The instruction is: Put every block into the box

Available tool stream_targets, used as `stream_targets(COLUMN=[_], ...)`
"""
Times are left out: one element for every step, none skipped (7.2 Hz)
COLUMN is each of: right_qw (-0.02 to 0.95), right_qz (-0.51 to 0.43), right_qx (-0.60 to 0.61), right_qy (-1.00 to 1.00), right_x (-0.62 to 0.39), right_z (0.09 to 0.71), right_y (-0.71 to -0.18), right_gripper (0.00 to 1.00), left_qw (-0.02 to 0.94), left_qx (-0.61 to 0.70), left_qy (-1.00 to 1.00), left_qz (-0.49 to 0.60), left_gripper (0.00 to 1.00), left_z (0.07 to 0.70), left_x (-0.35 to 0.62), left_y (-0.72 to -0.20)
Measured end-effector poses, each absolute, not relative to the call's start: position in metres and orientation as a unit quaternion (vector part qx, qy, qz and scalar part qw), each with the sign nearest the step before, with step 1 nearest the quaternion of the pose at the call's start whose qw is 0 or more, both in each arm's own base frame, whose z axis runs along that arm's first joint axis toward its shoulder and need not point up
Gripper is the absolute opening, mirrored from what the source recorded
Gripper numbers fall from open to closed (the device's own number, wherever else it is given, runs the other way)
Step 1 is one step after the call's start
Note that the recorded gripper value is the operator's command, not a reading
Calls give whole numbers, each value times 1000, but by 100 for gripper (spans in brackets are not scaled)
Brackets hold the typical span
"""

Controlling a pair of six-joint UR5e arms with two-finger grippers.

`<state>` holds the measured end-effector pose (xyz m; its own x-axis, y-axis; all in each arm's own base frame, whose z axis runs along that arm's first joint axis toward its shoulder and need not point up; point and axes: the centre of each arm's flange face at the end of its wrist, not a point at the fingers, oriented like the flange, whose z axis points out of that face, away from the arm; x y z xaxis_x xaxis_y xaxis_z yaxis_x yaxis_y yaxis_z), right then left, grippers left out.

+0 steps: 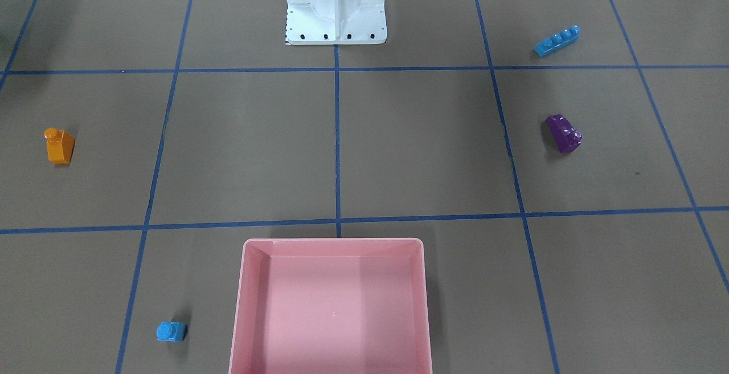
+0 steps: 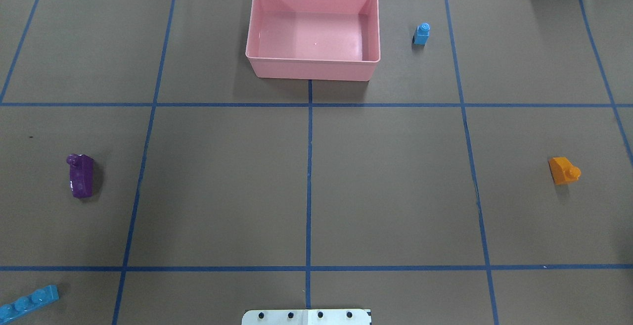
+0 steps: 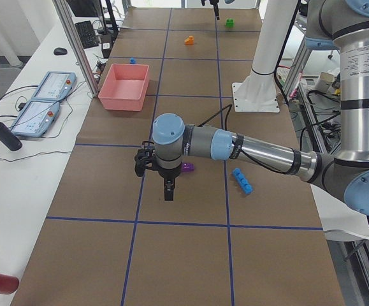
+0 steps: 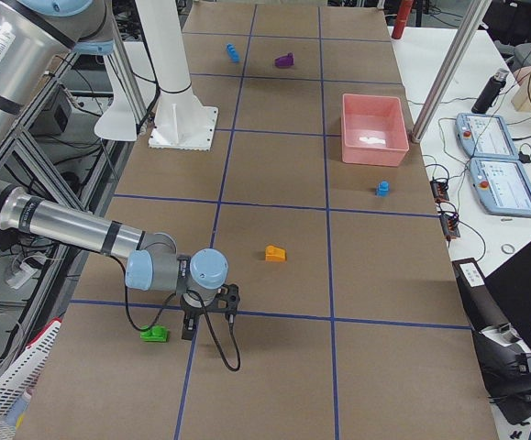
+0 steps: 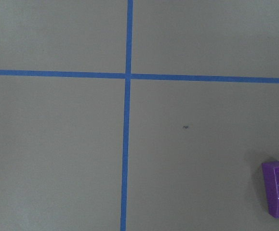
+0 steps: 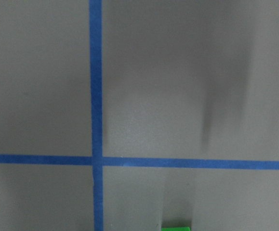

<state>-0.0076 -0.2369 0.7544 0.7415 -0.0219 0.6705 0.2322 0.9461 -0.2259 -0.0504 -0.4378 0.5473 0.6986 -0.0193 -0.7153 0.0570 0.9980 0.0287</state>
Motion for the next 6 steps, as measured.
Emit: stream_targets(right_qw=[920, 918, 917, 913, 906, 900], right_qz=[-71, -73, -78, -94, -111, -119], right_qx=[-163, -175, -186, -192, -198, -203], right_qy=[-350, -348, -345, -348, -358, -368], right_x=[-10, -11, -11, -12, -12, -14], right_z=[765, 775, 785, 795, 805, 808], right_y=[-231, -226, -220, -214, -206, -203], right_gripper=[93, 89, 91, 91, 91, 91], left_qw=[921, 921, 921, 921, 921, 921], left_qx=[26, 27, 27, 29, 30, 32], left_qy=[388, 388, 388, 388, 388, 388], left_qz=[-20, -20, -19, -19, -18, -17], left_gripper=[100, 100, 100, 100, 100, 100], left_z=[546, 545, 544, 543, 541, 539], left_x=[-50, -50, -50, -50, -50, -50], left_y=[-438, -438, -437, -437, -437, -437])
